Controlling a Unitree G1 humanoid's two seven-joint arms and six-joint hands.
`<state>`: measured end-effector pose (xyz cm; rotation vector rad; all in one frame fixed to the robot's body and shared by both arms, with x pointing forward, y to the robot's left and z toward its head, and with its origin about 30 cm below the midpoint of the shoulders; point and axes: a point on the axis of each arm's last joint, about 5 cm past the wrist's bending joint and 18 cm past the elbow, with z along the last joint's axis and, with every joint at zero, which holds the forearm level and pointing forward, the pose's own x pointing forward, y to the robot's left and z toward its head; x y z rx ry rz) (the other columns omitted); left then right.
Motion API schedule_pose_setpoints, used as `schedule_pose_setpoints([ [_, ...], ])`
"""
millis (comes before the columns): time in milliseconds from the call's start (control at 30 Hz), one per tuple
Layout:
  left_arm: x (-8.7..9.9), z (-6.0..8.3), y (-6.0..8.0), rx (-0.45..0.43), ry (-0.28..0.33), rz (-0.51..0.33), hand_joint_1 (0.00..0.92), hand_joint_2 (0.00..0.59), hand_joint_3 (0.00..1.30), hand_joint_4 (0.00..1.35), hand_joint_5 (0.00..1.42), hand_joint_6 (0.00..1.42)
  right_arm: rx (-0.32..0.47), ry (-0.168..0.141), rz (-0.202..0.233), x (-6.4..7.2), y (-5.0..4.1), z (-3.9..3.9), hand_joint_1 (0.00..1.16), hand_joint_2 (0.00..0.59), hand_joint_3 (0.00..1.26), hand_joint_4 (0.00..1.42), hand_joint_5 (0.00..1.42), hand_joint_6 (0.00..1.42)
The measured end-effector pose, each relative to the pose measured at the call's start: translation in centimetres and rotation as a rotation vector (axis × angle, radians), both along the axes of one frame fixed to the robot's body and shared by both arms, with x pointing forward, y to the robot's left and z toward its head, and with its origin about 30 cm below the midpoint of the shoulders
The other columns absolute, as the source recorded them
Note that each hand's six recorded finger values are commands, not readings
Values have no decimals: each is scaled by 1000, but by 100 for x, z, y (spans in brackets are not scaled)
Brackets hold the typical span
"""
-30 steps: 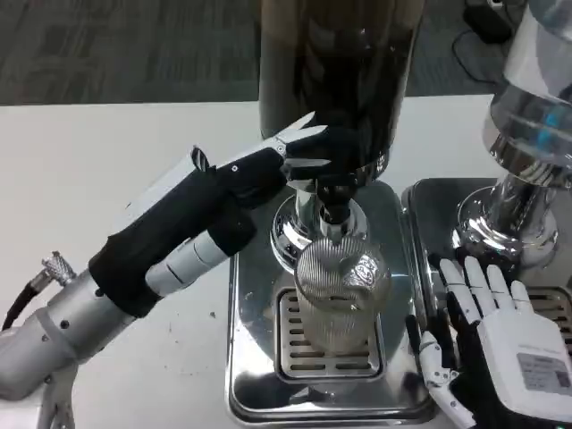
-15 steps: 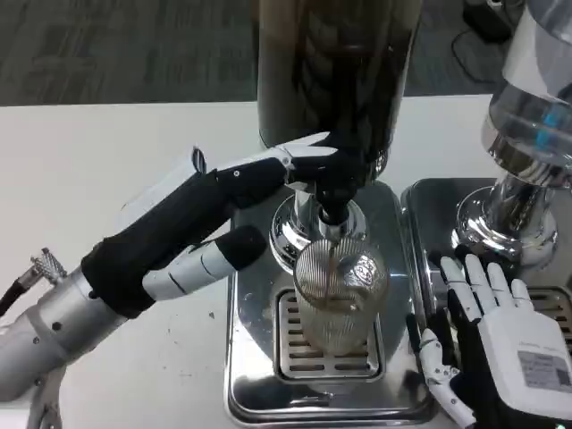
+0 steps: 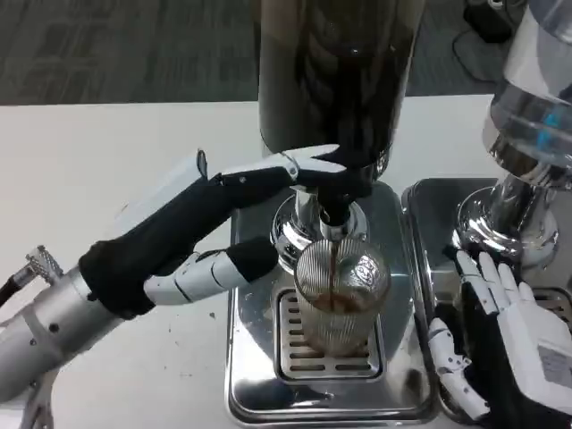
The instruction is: Grasp the cup under the faucet to collect the drink, then remove the cup.
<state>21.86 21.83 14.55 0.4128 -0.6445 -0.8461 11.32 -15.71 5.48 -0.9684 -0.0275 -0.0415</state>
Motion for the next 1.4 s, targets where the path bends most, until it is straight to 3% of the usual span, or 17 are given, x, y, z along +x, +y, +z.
schedule_pose_setpoints([
  [133, -2, 3, 0, 3, -4, 1, 0, 173, 355, 169, 376, 264, 72, 24, 15, 14, -11, 30, 121, 308, 0, 0, 0, 29],
  [400, -3, 0, -9, 2, -5, 1, 0, 174, 356, 171, 376, 267, 147, 3, 38, 17, -42, 61, 154, 285, 0, 0, 0, 56],
  [533, -3, -3, -14, 0, -4, 1, 0, 174, 356, 171, 376, 268, 182, 10, 47, -10, -55, 66, 132, 258, 0, 0, 0, 63],
  [700, -5, -5, -17, 0, -2, -2, 0, 175, 356, 171, 378, 269, 250, 80, 86, -4, -70, 81, 154, 212, 0, 0, 0, 79],
  [933, -10, -9, -19, -5, -1, 3, 0, 175, 356, 171, 381, 271, 256, 115, 139, 67, -84, 130, 258, 215, 0, 0, 0, 66],
  [1067, -17, -8, -27, -4, -3, 5, 0, 175, 356, 171, 382, 272, 244, 119, 146, 85, -70, 170, 360, 213, 0, 0, 0, 37],
  [1400, -26, 17, -39, 8, -19, 14, 0, 179, 356, 171, 382, 273, 241, 130, 182, 123, -52, 214, 432, 199, 0, 0, 0, 35],
])
